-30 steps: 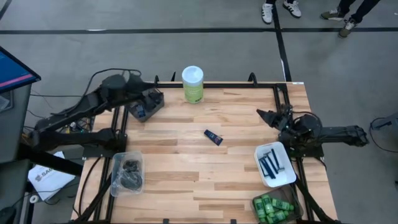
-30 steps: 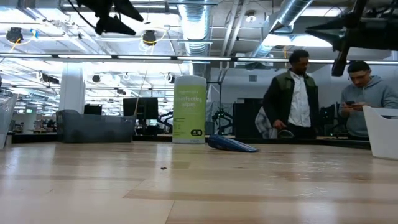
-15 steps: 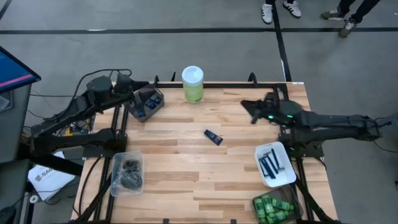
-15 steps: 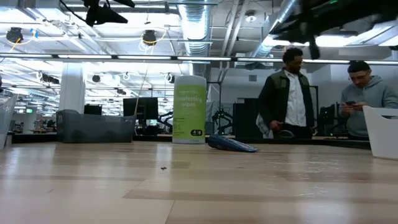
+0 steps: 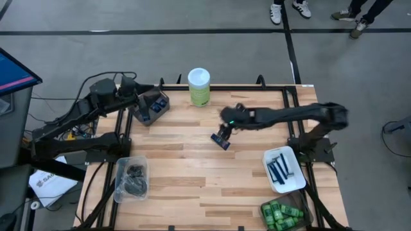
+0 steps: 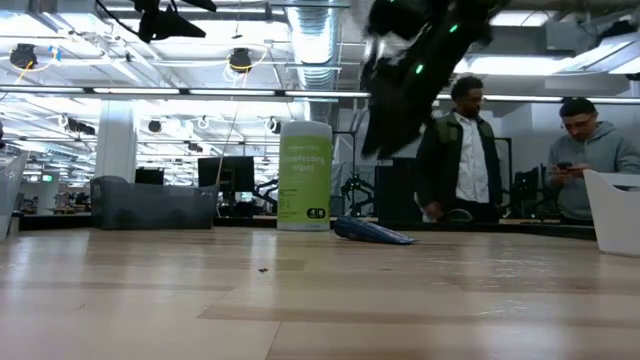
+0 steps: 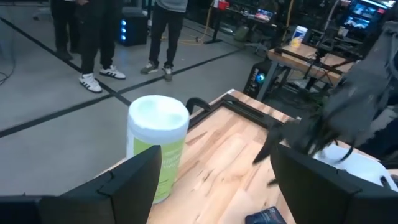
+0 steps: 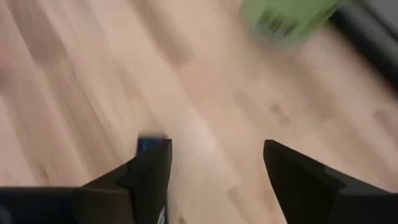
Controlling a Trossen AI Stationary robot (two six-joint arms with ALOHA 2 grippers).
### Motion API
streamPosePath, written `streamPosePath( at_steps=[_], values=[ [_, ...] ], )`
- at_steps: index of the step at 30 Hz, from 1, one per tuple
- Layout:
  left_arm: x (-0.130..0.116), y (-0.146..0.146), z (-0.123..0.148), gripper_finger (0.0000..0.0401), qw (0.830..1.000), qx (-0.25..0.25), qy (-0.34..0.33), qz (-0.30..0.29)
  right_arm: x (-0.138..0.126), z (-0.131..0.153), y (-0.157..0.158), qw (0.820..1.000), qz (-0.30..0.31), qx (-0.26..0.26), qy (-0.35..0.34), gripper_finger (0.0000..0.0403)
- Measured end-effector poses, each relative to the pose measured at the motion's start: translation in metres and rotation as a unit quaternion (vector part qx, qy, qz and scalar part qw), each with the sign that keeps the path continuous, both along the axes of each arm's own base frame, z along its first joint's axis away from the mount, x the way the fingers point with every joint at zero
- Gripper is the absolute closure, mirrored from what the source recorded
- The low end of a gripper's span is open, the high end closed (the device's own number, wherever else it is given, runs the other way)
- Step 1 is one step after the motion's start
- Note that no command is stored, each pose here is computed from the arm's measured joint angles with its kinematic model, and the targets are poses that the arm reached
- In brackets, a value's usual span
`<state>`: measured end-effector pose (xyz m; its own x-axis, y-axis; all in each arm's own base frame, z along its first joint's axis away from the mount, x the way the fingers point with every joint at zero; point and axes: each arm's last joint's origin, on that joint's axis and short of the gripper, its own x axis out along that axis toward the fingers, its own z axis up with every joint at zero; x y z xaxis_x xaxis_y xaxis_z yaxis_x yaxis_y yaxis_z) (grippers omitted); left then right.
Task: Pick & Place Travel size toiletries
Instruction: Put the black shave cream into the top black bin
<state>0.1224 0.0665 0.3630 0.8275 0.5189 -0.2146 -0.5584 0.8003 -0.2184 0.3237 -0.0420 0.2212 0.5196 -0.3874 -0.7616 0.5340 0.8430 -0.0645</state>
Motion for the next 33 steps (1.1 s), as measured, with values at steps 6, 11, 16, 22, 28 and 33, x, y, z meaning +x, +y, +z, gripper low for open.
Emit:
streamPosePath(
  at_steps=[6, 11, 16, 22, 28, 33],
  values=[
    [0.000, -0.001, 0.000, 0.0103, 1.000, -0.002, -0.001, -0.013, 0.034, -0.046, 0.019, 0.993, 0.043, 0.044, 0.104, 0.0153],
    [0.000, -0.001, 0.000, 0.0103, 1.000, -0.002, -0.001, -0.013, 0.047, -0.071, 0.032, 0.984, 0.058, 0.101, 0.133, 0.0153],
    [0.001, -0.001, 0.000, 0.0103, 1.000, -0.003, 0.000, -0.014, 0.050, -0.090, 0.033, 0.978, 0.060, 0.122, 0.159, 0.0142],
    [0.001, -0.001, 0.000, 0.0103, 1.000, -0.004, -0.001, -0.016, 0.049, -0.094, 0.031, 0.974, 0.060, 0.140, 0.170, 0.0152],
    [0.001, -0.001, 0.000, 0.0103, 1.000, -0.006, -0.002, -0.024, 0.045, -0.087, 0.031, 0.973, 0.052, 0.147, 0.170, 0.0286],
    [0.001, -0.002, 0.000, 0.0103, 0.999, -0.009, -0.003, -0.036, 0.047, -0.078, 0.035, 0.971, 0.078, 0.176, 0.142, 0.0384]
  ],
)
